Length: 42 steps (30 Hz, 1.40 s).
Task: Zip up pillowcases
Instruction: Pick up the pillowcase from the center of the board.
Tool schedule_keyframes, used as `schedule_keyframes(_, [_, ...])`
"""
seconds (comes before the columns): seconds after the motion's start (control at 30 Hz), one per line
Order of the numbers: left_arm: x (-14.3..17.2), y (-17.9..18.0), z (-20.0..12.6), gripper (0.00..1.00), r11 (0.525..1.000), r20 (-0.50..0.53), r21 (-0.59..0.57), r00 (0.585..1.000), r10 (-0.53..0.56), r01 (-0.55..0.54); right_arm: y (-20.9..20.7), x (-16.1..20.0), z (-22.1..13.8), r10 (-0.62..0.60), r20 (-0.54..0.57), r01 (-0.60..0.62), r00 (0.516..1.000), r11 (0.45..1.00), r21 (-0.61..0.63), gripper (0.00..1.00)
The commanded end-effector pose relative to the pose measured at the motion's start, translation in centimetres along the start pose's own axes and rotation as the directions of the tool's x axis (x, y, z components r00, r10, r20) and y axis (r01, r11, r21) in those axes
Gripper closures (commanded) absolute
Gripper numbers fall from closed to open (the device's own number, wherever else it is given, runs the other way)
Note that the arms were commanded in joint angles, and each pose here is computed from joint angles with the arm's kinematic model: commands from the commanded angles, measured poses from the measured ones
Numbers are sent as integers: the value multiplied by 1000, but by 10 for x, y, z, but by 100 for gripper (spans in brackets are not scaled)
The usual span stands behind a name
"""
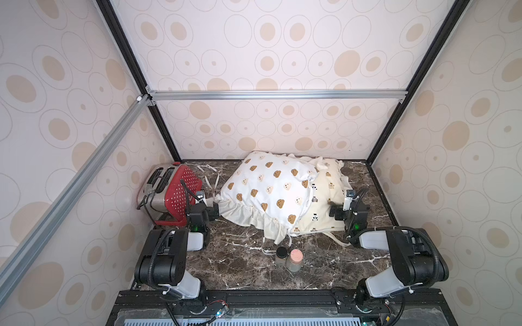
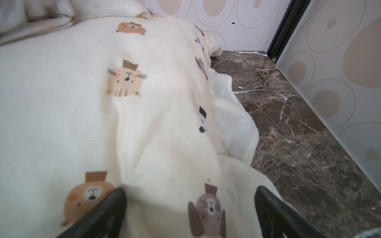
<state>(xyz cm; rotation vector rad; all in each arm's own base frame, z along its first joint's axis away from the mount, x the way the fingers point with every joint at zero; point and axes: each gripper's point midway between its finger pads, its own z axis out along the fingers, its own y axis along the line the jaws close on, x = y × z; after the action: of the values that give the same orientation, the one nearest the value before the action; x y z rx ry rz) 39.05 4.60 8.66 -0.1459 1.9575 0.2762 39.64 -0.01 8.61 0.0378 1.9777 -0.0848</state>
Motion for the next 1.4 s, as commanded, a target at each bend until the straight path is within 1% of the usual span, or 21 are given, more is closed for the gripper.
schedule_keyframes(0.0, [-15,0,2,1,1000,34,1,999,13,-13,2,0,1,-19,-4,19,1000,1000,-9,0])
schedule_keyframes(0.97, [-16,0,1,1,1000,41,1,999,12,-12,2,0,1,-19,-2,19,1000,1000,-9,0])
schedule_keyframes(1.07, [-21,-1,-1,1,1000,38,9,999,16,-16,3,1,0,-22,-2,22,1000,1000,-12,0])
schedule_keyframes(1.2, [-36,1,-8,1,1000,2,13,1000,20,-20,6,-4,-2,-34,8,35,999,999,-32,0])
schedule_keyframes(1.3, [-46,5,-17,1,1000,29,4,1000,10,-10,7,-13,-10,-38,8,38,999,999,-36,0])
schedule_keyframes(1.37, [-52,10,-25,1,1000,49,-11,999,-10,11,3,-19,-15,-14,-21,13,1000,1000,-18,0])
